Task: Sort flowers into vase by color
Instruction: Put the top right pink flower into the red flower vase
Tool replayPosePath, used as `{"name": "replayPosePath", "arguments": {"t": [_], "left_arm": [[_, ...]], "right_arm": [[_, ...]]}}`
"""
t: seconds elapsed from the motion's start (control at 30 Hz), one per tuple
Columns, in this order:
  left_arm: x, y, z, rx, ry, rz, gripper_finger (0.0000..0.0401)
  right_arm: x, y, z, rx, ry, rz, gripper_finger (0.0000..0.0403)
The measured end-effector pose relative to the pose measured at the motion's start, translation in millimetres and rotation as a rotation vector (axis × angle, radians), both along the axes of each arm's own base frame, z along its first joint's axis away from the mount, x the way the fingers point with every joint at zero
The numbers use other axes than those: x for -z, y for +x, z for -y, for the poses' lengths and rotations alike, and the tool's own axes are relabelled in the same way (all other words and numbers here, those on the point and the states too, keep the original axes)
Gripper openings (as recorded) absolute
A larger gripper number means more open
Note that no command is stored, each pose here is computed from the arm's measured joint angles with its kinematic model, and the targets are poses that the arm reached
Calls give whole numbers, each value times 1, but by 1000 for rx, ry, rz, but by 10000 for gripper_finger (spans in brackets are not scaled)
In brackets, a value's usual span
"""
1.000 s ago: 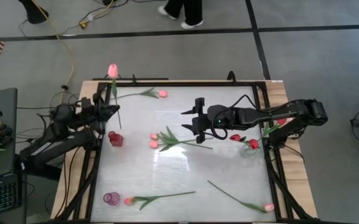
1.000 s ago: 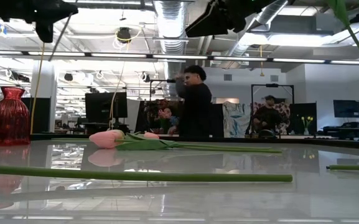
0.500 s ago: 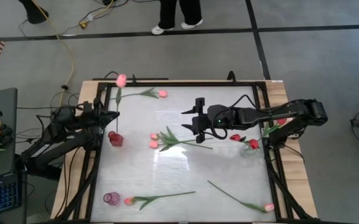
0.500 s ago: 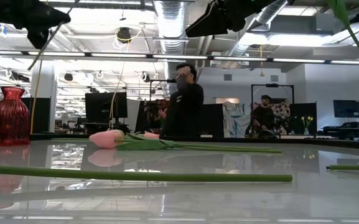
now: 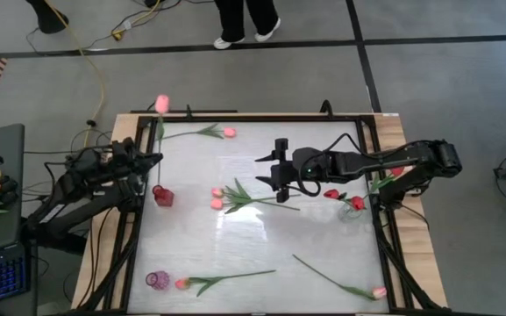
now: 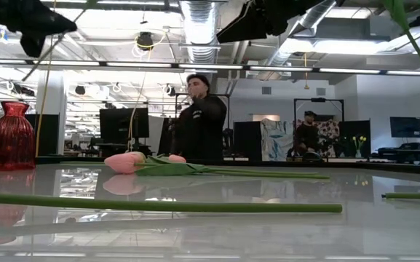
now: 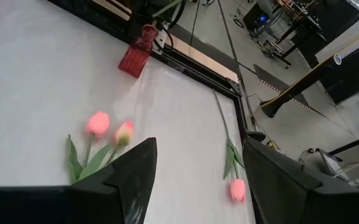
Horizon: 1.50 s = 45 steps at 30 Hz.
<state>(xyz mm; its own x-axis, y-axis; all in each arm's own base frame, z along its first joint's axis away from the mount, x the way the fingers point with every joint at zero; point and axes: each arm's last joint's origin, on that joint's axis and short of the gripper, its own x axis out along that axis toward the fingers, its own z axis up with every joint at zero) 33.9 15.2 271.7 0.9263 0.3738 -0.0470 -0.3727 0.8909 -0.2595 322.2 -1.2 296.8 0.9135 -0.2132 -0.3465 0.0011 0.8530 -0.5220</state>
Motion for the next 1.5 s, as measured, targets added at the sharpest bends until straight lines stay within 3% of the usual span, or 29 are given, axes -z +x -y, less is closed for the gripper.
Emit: {"name": "replayPosePath", "arguments": {"t": [0.2,0.5,0.77,0.93,1.17,1.33,1.5], "left_arm": [[-8,-9,5,3,46,-39,0],[-2,-5,1,-53,4,-47,0],[3,-3,-2,-115,-43,-32,0],[1,-3,0,-50,-14,-38,0],[-7,-2,5,120,80,-4,0],[-12,3,3,137,152,18,0],[-22,18,-5,181,226,27,0]], "right_arm": [[-6,11,-3,-59,189,166,265],[26,48,0,-66,186,178,265],[25,76,6,-52,192,161,265],[18,80,8,-70,201,188,265],[1,83,23,-73,417,344,265],[-14,82,38,-121,479,482,265],[-37,83,56,-166,528,519,265]]}}
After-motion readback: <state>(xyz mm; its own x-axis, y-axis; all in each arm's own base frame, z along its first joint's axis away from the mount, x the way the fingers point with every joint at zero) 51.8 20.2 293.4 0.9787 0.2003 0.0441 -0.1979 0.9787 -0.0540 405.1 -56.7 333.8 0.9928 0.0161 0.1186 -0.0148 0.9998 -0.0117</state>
